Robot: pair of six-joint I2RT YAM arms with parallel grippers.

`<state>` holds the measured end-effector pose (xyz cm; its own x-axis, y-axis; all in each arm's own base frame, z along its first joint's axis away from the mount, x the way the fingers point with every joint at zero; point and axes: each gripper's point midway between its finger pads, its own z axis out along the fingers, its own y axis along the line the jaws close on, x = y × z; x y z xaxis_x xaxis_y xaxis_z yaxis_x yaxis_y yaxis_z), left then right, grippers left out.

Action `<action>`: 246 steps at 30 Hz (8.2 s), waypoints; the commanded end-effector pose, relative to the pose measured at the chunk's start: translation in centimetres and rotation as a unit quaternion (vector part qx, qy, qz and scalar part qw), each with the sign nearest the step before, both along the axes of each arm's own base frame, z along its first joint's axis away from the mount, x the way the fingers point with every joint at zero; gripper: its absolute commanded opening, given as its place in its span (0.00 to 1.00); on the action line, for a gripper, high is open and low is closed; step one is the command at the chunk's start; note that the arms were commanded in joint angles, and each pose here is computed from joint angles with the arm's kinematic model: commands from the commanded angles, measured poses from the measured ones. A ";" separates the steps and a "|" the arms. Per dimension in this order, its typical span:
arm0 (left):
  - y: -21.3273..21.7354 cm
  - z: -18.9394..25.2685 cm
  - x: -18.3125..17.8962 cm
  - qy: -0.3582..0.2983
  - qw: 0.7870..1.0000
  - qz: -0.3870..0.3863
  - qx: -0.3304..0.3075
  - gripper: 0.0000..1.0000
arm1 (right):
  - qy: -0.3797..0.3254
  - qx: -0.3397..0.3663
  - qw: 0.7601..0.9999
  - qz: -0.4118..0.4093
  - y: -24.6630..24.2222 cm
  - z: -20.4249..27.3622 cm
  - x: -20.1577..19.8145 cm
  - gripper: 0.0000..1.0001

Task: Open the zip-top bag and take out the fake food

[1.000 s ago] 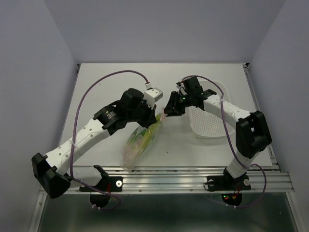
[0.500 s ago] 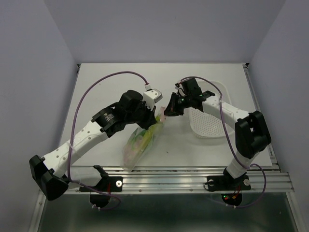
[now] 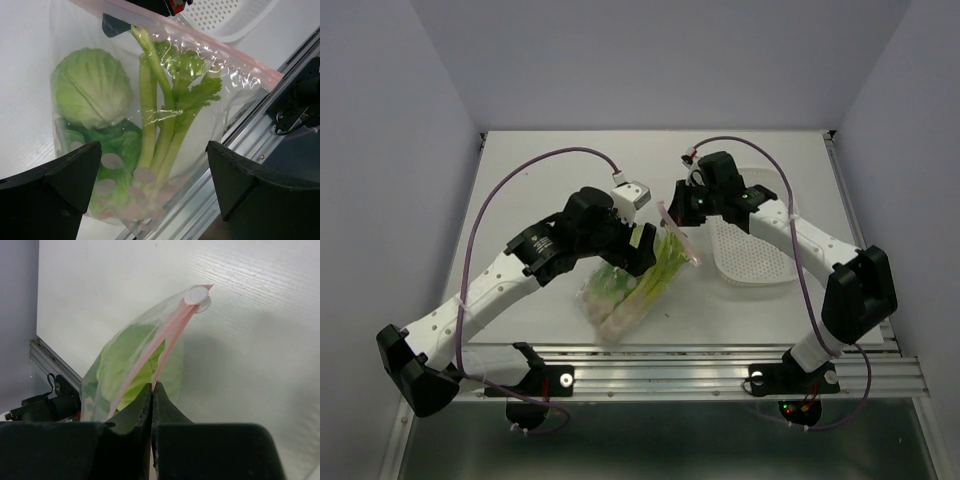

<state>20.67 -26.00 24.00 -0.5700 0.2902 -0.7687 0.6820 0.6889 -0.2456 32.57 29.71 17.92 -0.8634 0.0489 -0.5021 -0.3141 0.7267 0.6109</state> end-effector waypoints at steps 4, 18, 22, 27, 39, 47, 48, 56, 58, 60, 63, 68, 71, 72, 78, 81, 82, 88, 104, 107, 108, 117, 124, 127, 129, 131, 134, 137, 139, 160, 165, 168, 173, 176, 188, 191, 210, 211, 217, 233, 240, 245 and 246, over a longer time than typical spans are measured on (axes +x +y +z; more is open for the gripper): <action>0.3 6.2 1.1 -0.016 0.994 0.083 -0.076 0.99 | -0.165 0.014 0.985 0.040 1.7 6.1 0.0 0.01; -2.8 5.3 5.3 0.097 0.969 0.216 -0.067 0.99 | -0.245 0.052 0.968 0.024 0.9 10.9 -2.3 0.01; -2.7 5.1 6.0 0.113 0.960 0.249 -0.055 0.97 | -0.262 0.059 0.962 0.042 0.9 11.5 -3.0 0.01; -2.5 4.9 6.3 0.122 0.956 0.263 -0.039 0.84 | -0.270 0.057 0.960 0.047 0.8 11.6 -3.1 0.01; 2.1 4.4 7.5 0.090 0.928 0.361 0.038 0.01 | -0.285 0.016 0.958 -0.018 -1.0 11.2 -1.0 0.01; 4.7 11.3 12.1 -0.041 0.912 0.404 0.056 0.00 | -0.272 -0.004 0.961 -0.044 -1.0 10.1 0.5 0.01; 4.8 11.6 12.8 -0.055 0.909 0.409 0.067 0.00 | -0.271 -0.006 0.961 -0.047 -1.0 10.0 0.7 0.01; 5.3 14.4 14.7 -0.124 0.906 0.396 0.088 0.00 | -0.246 -0.004 0.968 -0.047 0.3 7.6 1.8 0.01; 5.3 13.1 14.8 -0.122 0.906 0.390 0.110 0.00 | -0.239 -0.003 0.970 -0.044 0.6 6.4 1.9 0.01; 4.7 11.5 14.9 -0.113 0.911 0.377 0.119 0.00 | -0.223 -0.007 0.974 -0.045 0.9 4.6 2.1 0.01; 2.9 7.2 14.6 -0.077 0.928 0.342 0.122 0.00 | -0.204 -0.030 0.976 -0.066 0.4 2.3 2.7 0.01; 1.5 2.8 14.1 -0.038 0.938 0.322 0.120 0.00 | -0.199 -0.066 0.972 -0.103 -1.4 0.2 3.1 0.03; 1.0 2.4 14.0 -0.028 0.942 0.316 0.110 0.00 | -0.196 -0.060 0.973 -0.107 -1.7 0.5 2.6 0.21; 0.8 2.4 13.8 -0.025 0.944 0.312 0.106 0.00 | -0.195 -0.054 0.974 -0.102 -1.6 0.7 2.3 0.29; -0.2 3.0 13.2 -0.019 0.954 0.291 0.075 0.00 | -0.229 -0.027 0.970 -0.082 -2.2 3.8 0.4 0.60; -0.2 2.8 13.0 -0.016 0.954 0.290 0.070 0.00 | -0.251 0.009 0.968 -0.017 -1.3 5.8 -1.9 0.79; -0.2 2.7 12.9 -0.013 0.955 0.288 0.071 0.00 | -0.258 0.015 0.966 -0.005 -1.1 6.2 -2.2 0.85; -0.5 2.5 12.6 -0.007 0.958 0.281 0.063 0.00 | -0.260 0.043 0.963 0.056 0.3 6.6 -3.9 1.00; -0.7 2.0 12.0 0.004 0.960 0.275 0.056 0.00 | -0.190 0.091 0.976 0.058 2.1 3.6 -4.5 0.73; -0.7 1.8 11.9 0.007 0.960 0.276 0.055 0.00 | -0.184 0.096 0.976 0.065 2.2 3.1 -4.8 0.67; -0.7 1.8 11.9 0.007 0.960 0.276 0.054 0.00 | -0.183 0.098 0.976 0.072 2.5 3.1 -5.2 0.64; -1.3 2.1 11.6 0.012 0.963 0.266 0.039 0.00 | -0.169 0.077 0.979 0.081 3.8 0.7 -5.9 0.61; -1.8 2.2 11.1 0.015 0.966 0.257 0.030 0.00 | -0.164 0.049 0.983 0.069 4.1 -1.9 -5.6 0.61; -1.8 2.5 11.0 0.015 0.966 0.256 0.025 0.00 | -0.161 0.048 0.983 0.069 4.3 -2.6 -5.5 0.61; -1.9 2.5 10.9 0.017 0.966 0.256 0.024 0.00 | -0.159 0.051 0.983 0.073 4.5 -2.7 -5.5 0.61; -1.9 2.5 10.9 0.017 0.966 0.257 0.024 0.00 | -0.156 0.053 0.983 0.082 4.9 -3.1 -5.9 0.61; -1.9 2.7 11.1 0.015 0.965 0.260 0.025 0.00 | -0.152 0.045 0.984 0.087 5.2 -4.0 -6.0 0.61; -2.0 2.4 11.1 0.020 0.964 0.263 0.023 0.00 | -0.145 0.039 0.984 0.092 5.5 -4.8 -6.2 0.62; -2.3 2.2 11.1 0.024 0.965 0.260 0.019 0.00 | -0.141 0.037 0.985 0.092 5.5 -5.2 -6.2 0.63; -3.5 2.8 11.0 0.030 0.968 0.249 -0.007 0.00 | -0.130 0.051 0.987 0.082 7.5 -6.5 -5.8 0.52; -3.4 2.9 11.0 0.027 0.968 0.250 -0.011 0.00 | -0.124 0.049 0.988 0.082 7.7 -6.9 -5.7 0.39; -3.2 2.8 11.0 0.025 0.967 0.253 -0.009 0.00 | -0.120 0.051 0.988 0.087 7.8 -7.1 -5.9 0.31; -2.8 2.2 11.1 0.022 0.964 0.265 -0.002 0.00 | -0.129 0.051 0.987 0.087 7.8 -6.4 -5.8 0.13; -2.3 1.5 11.1 0.023 0.962 0.271 0.008 0.00 | -0.136 0.039 0.987 0.079 7.3 -5.9 -5.4 0.01; -1.5 0.3 10.4 0.020 0.963 0.268 0.016 0.00 | -0.196 0.027 0.979 0.045 5.8 -0.2 -4.2 0.01; -1.3 0.0 10.1 0.018 0.964 0.263 0.017 0.00 | -0.218 0.018 0.975 0.033 5.2 1.6 -3.7 0.01; 0.0 -1.4 9.6 0.015 0.961 0.273 0.036 0.00 | -0.291 -0.027 0.956 -0.037 0.3 8.8 -3.2 0.01; 0.0 -1.7 9.6 0.017 0.961 0.272 0.038 0.00 | -0.298 -0.024 0.953 -0.036 0.4 9.6 -3.1 0.01; -0.6 -2.1 9.6 0.023 0.964 0.263 0.032 0.00 | -0.295 -0.026 0.955 -0.006 1.5 9.9 -3.2 0.01; -1.8 0.3 8.5 0.010 0.976 0.218 -0.026 0.00 | -0.340 -0.007 0.939 -0.054 3.3 14.7 0.7 0.01; -0.6 -2.3 8.1 0.019 0.972 0.232 0.008 0.00 | -0.366 -0.031 0.921 -0.131 -1.5 17.4 0.1 0.01; -0.2 -3.2 8.1 0.022 0.970 0.241 0.016 0.00 | -0.394 -0.047 0.905 -0.152 -3.9 19.5 -0.1 0.01; -0.2 -3.3 8.2 0.021 0.970 0.241 0.017 0.00 | -0.395 -0.051 0.904 -0.154 -4.1 19.6 -0.2 0.01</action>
<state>29.00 -26.30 20.26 -0.6937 0.0118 -0.7202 0.2624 0.9353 -0.2374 31.69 27.98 32.67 -0.3215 0.0782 -0.9437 -0.4507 0.8638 0.2251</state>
